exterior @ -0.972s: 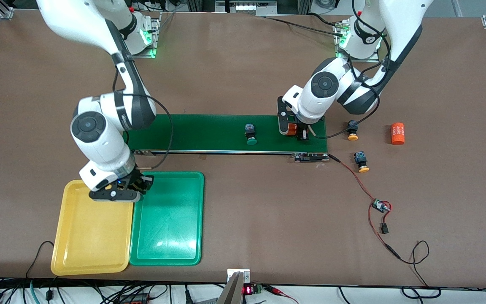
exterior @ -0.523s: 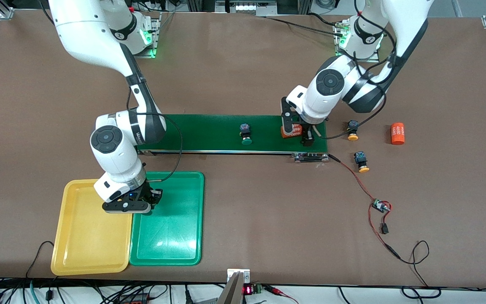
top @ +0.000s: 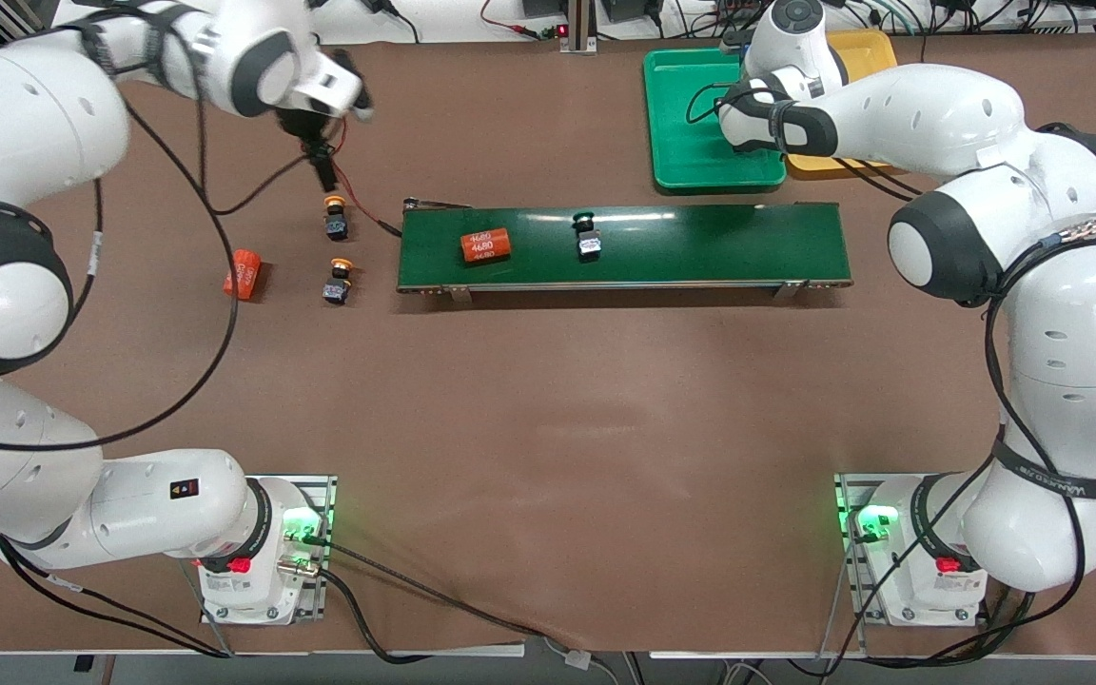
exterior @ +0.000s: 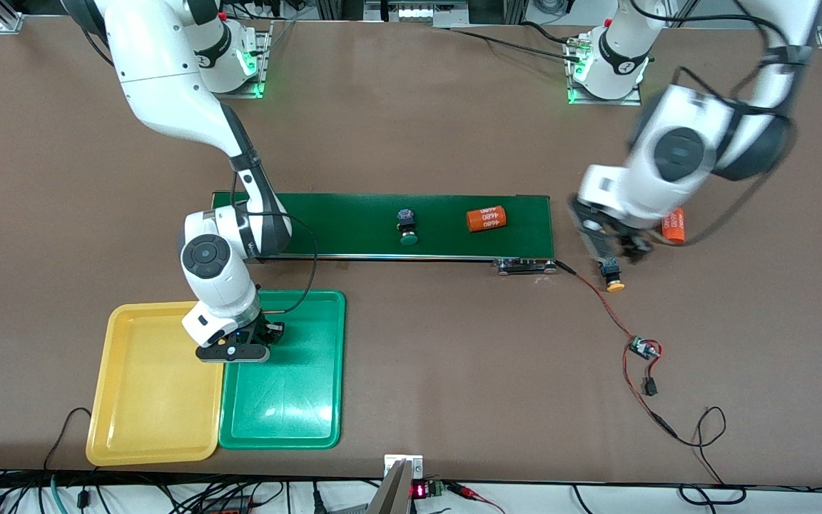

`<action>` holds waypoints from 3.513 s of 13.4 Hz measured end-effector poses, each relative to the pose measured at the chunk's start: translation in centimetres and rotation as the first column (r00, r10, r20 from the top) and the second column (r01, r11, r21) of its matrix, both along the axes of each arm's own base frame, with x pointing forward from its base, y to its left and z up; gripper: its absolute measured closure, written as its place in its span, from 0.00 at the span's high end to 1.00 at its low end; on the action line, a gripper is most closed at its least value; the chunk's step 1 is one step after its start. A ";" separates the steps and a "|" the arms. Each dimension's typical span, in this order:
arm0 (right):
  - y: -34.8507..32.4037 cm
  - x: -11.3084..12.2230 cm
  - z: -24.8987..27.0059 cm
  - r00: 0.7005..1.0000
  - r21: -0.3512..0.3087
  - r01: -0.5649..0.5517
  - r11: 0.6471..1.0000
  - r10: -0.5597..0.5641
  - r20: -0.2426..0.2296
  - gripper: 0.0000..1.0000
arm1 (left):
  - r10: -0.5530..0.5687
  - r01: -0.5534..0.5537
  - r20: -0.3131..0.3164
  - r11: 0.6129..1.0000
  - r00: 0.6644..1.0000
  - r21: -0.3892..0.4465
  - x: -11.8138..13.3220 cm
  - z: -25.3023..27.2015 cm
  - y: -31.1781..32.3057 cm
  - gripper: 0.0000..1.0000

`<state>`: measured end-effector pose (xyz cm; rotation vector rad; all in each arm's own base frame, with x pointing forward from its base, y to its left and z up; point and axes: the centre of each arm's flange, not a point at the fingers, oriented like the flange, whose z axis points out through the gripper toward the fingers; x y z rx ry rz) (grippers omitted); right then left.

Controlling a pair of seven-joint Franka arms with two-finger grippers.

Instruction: Sort buttons by color to trays

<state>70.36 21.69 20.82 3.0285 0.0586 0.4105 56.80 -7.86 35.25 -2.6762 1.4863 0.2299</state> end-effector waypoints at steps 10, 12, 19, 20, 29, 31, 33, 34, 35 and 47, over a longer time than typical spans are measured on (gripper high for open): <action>3.9 -1.3 6.6 0.993 0.072 0.097 0.993 -0.092 -0.067 1.00 | 0.646 -0.634 -0.061 0.760 0.761 0.145 -1.8 -7.9 14.8 1.00; 6.5 -3.3 8.8 0.992 0.079 0.093 0.992 -0.086 -0.095 1.00 | 0.713 -0.695 -0.068 0.697 0.698 0.179 -3.8 -10.4 15.9 1.00; 14.7 -13.0 8.3 0.982 0.073 0.076 0.994 -0.062 -0.178 1.00 | 0.743 -0.744 0.029 0.668 0.668 0.034 -10.0 -17.8 17.5 1.00; 15.4 -13.8 8.3 0.982 0.073 0.070 0.995 -0.055 -0.182 1.00 | 0.743 -0.744 0.030 0.668 0.669 0.032 -10.0 -17.9 17.5 0.91; 18.2 -18.5 6.4 0.965 0.018 0.012 1.000 -0.007 -0.263 1.00 | 0.675 -0.671 -0.015 0.734 0.737 0.104 -6.8 -10.8 15.7 0.50; 17.9 -18.7 7.9 0.960 0.013 0.017 1.000 -0.012 -0.279 1.00 | 0.597 -0.587 -0.051 0.799 0.801 0.131 -4.6 -6.4 13.2 0.50; 17.5 -18.7 9.4 0.959 0.017 0.023 1.000 -0.018 -0.284 1.00 | 0.479 -0.467 -0.088 0.874 0.873 0.133 -3.3 -3.7 8.1 0.50; 17.4 -18.7 9.8 0.959 0.019 0.025 1.000 -0.019 -0.283 1.00 | 0.421 -0.408 -0.096 0.904 0.902 0.126 -3.2 -3.1 4.9 0.50; 17.4 -18.8 10.0 0.959 0.020 0.025 1.000 -0.018 -0.284 1.00 | 0.360 -0.349 -0.101 0.930 0.927 0.115 -3.4 -2.8 1.7 0.50; 16.5 -20.9 4.4 0.930 -0.051 0.013 0.999 -0.031 -0.367 1.00 | -0.300 0.291 -0.010 0.932 0.954 -0.214 -6.6 -8.7 -19.8 0.50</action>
